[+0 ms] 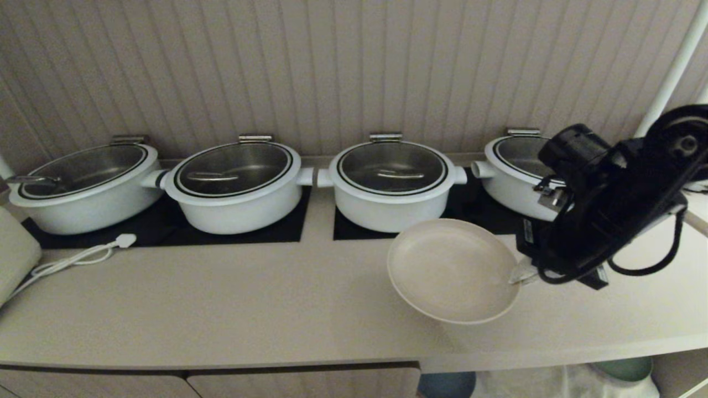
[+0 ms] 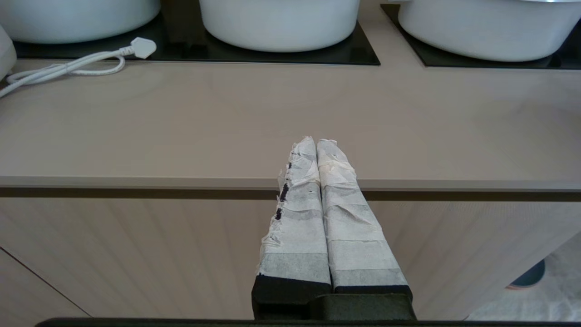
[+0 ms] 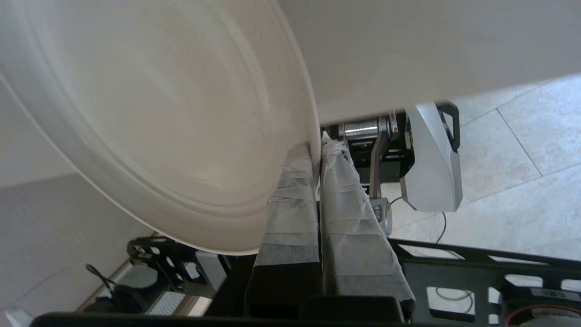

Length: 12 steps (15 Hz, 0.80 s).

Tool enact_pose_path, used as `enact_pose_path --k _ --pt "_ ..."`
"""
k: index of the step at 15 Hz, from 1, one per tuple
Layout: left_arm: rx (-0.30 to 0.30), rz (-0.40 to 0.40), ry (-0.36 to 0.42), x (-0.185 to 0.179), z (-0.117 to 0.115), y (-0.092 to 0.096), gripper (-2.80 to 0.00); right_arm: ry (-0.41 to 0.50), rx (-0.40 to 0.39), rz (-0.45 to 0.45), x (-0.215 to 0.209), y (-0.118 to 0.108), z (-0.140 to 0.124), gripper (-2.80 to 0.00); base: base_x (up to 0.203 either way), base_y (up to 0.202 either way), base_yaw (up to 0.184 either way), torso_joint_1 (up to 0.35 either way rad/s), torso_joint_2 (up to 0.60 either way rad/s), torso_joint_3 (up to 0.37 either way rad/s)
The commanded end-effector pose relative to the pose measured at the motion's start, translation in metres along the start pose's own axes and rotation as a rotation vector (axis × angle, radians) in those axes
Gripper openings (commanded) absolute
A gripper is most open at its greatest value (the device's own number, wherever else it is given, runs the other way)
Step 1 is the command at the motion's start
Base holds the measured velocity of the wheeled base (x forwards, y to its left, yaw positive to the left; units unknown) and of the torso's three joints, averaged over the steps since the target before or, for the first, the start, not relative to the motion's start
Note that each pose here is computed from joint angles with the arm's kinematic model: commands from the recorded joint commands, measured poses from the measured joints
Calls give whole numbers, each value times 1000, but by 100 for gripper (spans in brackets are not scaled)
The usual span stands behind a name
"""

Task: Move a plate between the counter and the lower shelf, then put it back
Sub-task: Put the plate in the cupboard

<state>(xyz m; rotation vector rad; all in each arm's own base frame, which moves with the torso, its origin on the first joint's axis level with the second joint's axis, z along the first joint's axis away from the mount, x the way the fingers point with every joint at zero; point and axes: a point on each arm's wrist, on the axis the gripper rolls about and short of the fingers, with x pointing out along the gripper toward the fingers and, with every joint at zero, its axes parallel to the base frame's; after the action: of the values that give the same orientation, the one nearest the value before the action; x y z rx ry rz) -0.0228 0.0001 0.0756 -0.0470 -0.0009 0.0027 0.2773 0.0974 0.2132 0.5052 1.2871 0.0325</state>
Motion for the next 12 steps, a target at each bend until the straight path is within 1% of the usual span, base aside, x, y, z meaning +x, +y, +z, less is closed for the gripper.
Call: enact_pose_path --k 1,7,12 --pt "-1 0 -1 0 0 0 -280 -22 -4 22 -23 -13 -23 -280 0 0 0 0 0 0" --pt "-1 0 -1 0 0 0 -280 -48 -14 43 -53 -47 -76 -280 0 0 0 0 0 0" --pt "-1 0 -1 0 0 0 -280 -30 -57 27 -60 -91 -131 -280 0 0 0 0 0 0"
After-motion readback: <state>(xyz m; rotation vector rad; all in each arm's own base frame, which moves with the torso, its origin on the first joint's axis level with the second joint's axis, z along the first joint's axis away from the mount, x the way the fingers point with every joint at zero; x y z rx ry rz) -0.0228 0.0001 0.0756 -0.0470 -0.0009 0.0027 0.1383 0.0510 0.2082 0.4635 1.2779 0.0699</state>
